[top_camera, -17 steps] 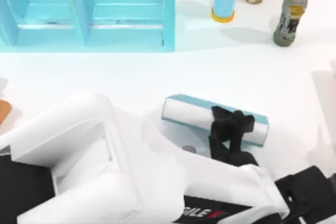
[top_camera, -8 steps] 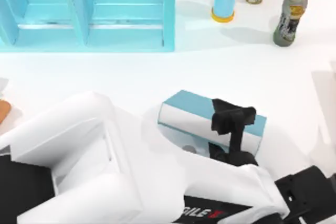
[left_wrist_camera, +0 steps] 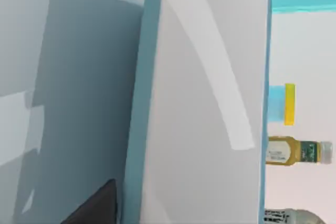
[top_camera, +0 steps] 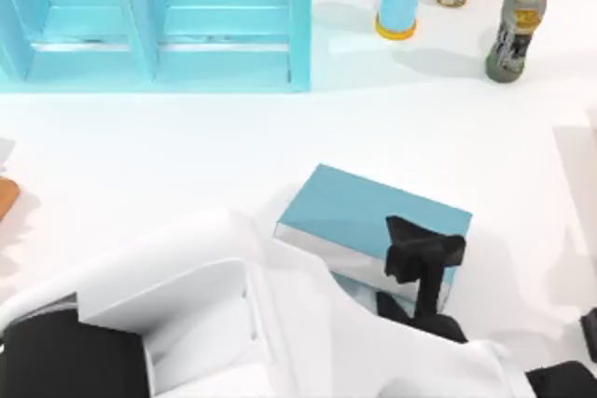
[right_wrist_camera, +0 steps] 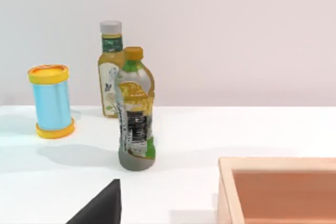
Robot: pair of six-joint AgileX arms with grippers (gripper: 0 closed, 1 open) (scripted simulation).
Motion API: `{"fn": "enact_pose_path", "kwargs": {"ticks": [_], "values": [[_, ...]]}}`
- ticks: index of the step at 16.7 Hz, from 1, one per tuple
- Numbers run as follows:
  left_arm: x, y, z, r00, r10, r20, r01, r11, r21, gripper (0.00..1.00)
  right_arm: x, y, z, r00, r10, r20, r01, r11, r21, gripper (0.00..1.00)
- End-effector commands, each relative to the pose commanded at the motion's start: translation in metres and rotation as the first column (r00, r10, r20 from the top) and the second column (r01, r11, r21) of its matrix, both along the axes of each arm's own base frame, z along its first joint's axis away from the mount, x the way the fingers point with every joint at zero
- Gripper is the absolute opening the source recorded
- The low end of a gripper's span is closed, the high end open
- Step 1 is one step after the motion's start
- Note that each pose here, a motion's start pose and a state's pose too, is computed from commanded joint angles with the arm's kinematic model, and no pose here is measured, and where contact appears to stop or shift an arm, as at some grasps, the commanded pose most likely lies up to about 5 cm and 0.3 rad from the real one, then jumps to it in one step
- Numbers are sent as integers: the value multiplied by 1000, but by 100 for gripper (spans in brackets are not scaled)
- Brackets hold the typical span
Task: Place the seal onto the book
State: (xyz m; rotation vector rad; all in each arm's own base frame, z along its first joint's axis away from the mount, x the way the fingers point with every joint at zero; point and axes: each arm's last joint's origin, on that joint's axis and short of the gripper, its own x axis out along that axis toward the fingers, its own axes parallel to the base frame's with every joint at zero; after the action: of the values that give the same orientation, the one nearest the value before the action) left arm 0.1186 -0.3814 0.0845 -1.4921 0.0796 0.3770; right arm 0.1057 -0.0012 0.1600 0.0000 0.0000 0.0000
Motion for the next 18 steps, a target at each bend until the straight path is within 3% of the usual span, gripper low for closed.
{"fn": "enact_pose_path", "kwargs": {"ticks": [4,11,18], "values": [[-40,1,-3,1000,-1,-20,1,1000,3,100,0,0,0,1000,0,0,0,1000,0,100],[-103,7,20,1000,19,12,-19,1000,-10,100,0,0,0,1000,0,0,0,1000,0,100],[-118,8,28,999,24,28,-23,999,-22,100,0,0,0,1000,0,0,0,1000,0,100]]}}
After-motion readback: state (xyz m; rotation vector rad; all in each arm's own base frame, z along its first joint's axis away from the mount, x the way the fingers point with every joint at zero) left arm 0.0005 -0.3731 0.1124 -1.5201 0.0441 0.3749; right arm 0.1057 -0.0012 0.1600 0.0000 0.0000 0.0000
